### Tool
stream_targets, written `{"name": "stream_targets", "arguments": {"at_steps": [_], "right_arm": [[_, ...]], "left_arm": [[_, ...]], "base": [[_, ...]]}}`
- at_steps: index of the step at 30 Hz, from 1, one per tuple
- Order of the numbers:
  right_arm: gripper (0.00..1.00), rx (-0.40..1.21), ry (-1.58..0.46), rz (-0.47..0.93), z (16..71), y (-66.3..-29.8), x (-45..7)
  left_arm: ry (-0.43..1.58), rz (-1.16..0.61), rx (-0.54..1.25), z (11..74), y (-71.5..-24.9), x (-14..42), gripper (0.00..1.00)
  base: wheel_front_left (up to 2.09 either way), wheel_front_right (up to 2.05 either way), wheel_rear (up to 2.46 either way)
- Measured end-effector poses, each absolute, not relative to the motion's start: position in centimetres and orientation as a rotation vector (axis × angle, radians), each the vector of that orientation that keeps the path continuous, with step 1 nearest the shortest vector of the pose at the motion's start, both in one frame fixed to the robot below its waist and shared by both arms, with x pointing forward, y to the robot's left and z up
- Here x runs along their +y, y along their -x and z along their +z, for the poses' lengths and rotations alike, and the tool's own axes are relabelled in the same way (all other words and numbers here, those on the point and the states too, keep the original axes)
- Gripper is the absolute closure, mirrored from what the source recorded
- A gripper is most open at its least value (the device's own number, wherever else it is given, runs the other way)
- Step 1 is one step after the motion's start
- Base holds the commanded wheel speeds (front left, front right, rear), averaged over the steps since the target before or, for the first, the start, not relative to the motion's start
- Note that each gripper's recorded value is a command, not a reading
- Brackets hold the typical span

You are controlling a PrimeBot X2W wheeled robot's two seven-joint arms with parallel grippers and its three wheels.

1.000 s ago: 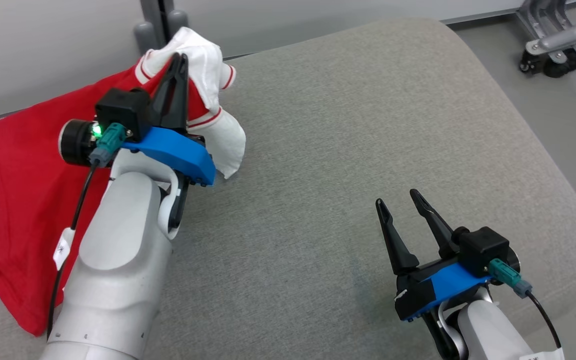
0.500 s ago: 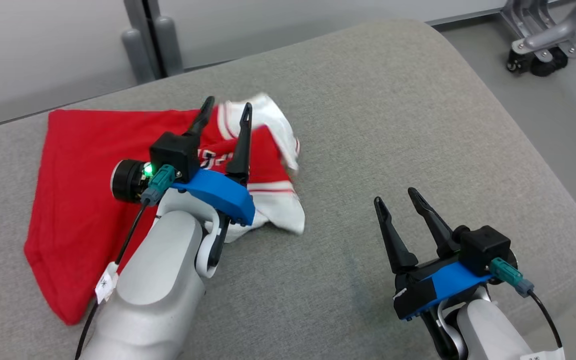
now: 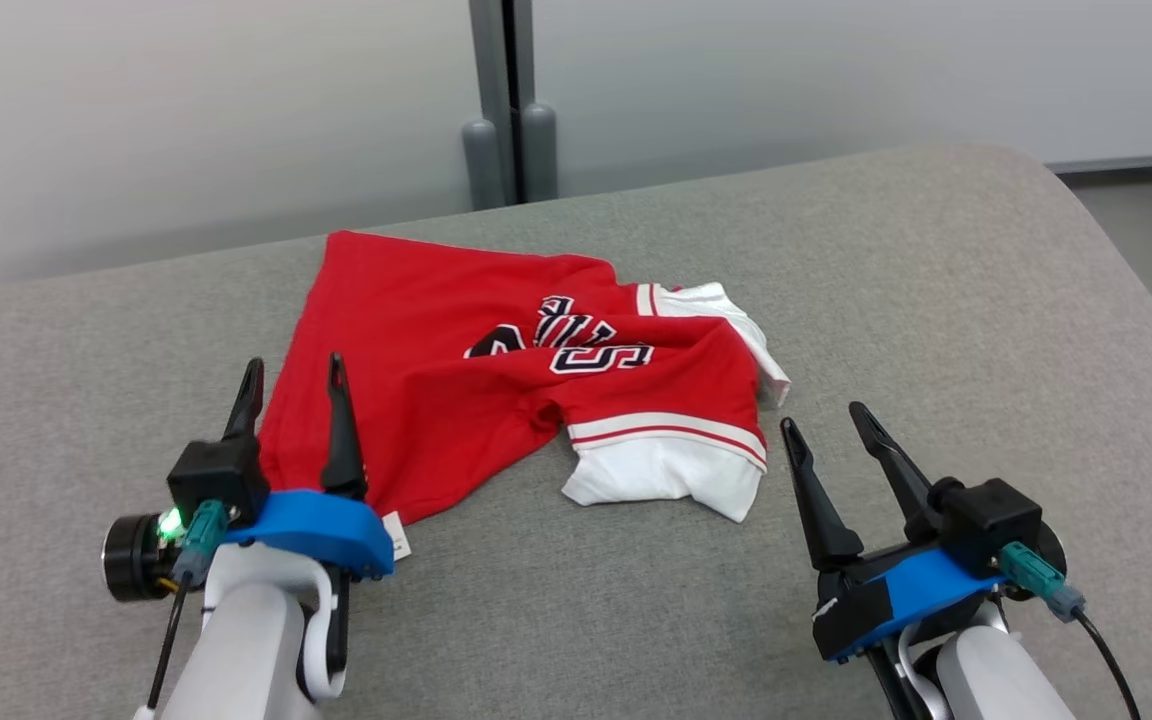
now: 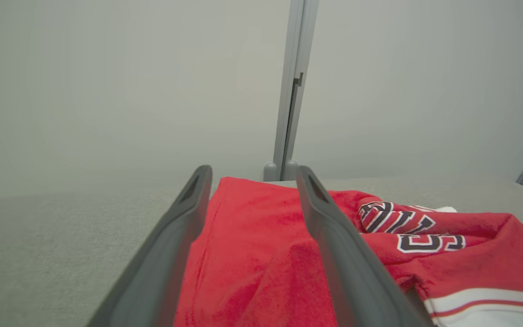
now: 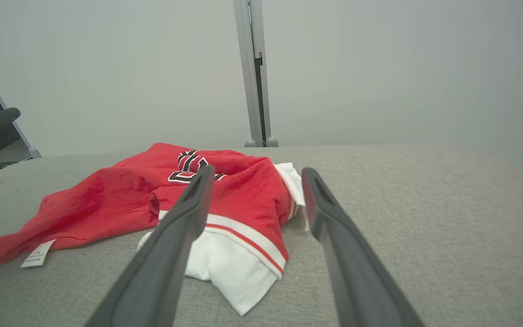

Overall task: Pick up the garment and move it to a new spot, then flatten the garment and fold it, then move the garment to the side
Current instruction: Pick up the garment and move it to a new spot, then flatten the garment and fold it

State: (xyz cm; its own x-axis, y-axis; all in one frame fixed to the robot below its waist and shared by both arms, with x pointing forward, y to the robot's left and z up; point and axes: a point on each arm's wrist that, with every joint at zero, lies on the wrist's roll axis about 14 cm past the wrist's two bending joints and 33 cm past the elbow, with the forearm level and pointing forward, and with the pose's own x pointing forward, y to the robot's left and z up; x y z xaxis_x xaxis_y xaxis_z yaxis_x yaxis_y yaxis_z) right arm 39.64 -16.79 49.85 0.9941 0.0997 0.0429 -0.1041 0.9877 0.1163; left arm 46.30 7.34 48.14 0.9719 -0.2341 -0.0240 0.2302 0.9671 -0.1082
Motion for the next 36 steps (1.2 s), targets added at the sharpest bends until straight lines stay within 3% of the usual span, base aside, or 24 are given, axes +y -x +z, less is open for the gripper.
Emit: {"name": "stream_targets", "arguments": {"at_steps": [7, 17, 25, 36], "right_arm": [[0.0, -0.039, -0.112, 0.137, 49.9, -38.9, -15.5], [0.0, -0.01, -0.113, 0.123, 48.8, -37.5, -15.8], [0.0, 0.041, -0.103, 0.117, 47.2, -37.6, -15.9], [0.0, 0.257, -0.079, 0.115, 40.5, -39.4, -15.8]], "left_arm": [[0.095, -0.049, 0.067, 46.6, -41.5, 14.1, 0.0], [0.08, 0.033, 0.122, 44.4, -36.4, 17.0, 0.0], [0.099, 0.019, 0.148, 43.6, -35.7, 16.5, 0.0], [0.119, 0.025, 0.176, 42.7, -36.3, 16.3, 0.0]], "base": [[0.0, 0.0, 0.0], [0.0, 0.0, 0.0], [0.0, 0.0, 0.0], [0.0, 0.0, 0.0]]}}
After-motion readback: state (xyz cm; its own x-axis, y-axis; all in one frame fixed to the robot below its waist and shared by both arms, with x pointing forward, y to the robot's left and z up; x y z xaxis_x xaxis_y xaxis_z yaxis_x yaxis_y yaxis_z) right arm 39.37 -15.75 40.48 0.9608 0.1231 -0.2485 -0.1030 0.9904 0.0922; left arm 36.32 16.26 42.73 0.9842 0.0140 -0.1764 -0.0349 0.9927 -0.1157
